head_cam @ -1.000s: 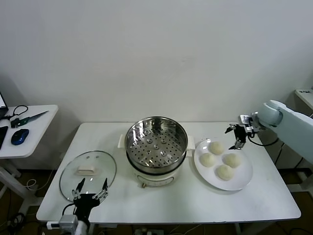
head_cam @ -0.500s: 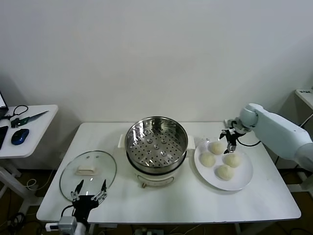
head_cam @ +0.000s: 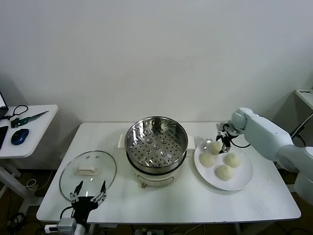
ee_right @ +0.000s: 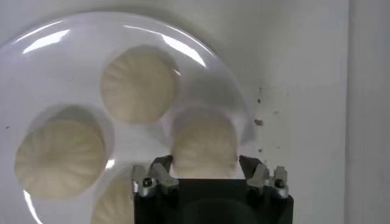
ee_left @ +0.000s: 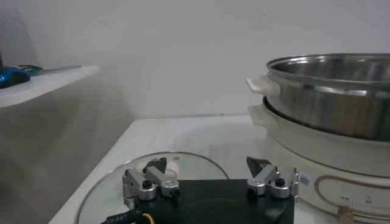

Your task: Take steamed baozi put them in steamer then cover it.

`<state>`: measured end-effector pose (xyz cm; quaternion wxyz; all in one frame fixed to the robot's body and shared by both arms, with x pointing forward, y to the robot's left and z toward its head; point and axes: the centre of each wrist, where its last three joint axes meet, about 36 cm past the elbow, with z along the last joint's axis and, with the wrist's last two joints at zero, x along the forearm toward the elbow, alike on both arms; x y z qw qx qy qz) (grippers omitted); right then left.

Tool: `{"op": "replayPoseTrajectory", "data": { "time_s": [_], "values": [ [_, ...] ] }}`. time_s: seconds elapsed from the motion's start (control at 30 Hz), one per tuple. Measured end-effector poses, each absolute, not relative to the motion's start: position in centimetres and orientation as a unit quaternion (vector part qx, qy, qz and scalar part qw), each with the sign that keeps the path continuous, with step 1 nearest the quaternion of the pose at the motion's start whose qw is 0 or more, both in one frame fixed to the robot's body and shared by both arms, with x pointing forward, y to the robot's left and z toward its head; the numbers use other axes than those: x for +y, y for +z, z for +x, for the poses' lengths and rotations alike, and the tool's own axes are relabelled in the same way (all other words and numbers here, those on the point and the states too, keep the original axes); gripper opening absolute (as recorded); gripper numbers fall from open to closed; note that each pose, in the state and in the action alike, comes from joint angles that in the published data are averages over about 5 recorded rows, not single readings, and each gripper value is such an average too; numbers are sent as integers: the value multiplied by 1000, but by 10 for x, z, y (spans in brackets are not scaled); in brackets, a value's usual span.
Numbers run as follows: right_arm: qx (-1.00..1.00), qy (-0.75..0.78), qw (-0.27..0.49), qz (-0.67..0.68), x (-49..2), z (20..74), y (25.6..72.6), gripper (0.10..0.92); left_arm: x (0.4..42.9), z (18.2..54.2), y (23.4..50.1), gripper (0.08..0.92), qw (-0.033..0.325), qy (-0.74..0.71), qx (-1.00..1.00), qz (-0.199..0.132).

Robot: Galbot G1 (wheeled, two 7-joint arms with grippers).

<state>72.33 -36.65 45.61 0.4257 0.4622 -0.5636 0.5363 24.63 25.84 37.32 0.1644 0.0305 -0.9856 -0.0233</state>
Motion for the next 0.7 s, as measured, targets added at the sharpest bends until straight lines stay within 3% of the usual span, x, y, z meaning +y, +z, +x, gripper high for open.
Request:
{"op": "replayPoseTrajectory", "data": {
  "time_s": [0.3,0.5,0.7],
  "values": [
    [-567,547,402,467,-362,730,490,645,258,245,375,823,163,-25,-986,31],
    [-555,587,332,486,-338,744,581,645,257,244,378,823,159,-26,-986,27],
    [-488,661,213,529,-281,739,692,642,257,244,379,823,155,-27,-987,25]
  ]
}}
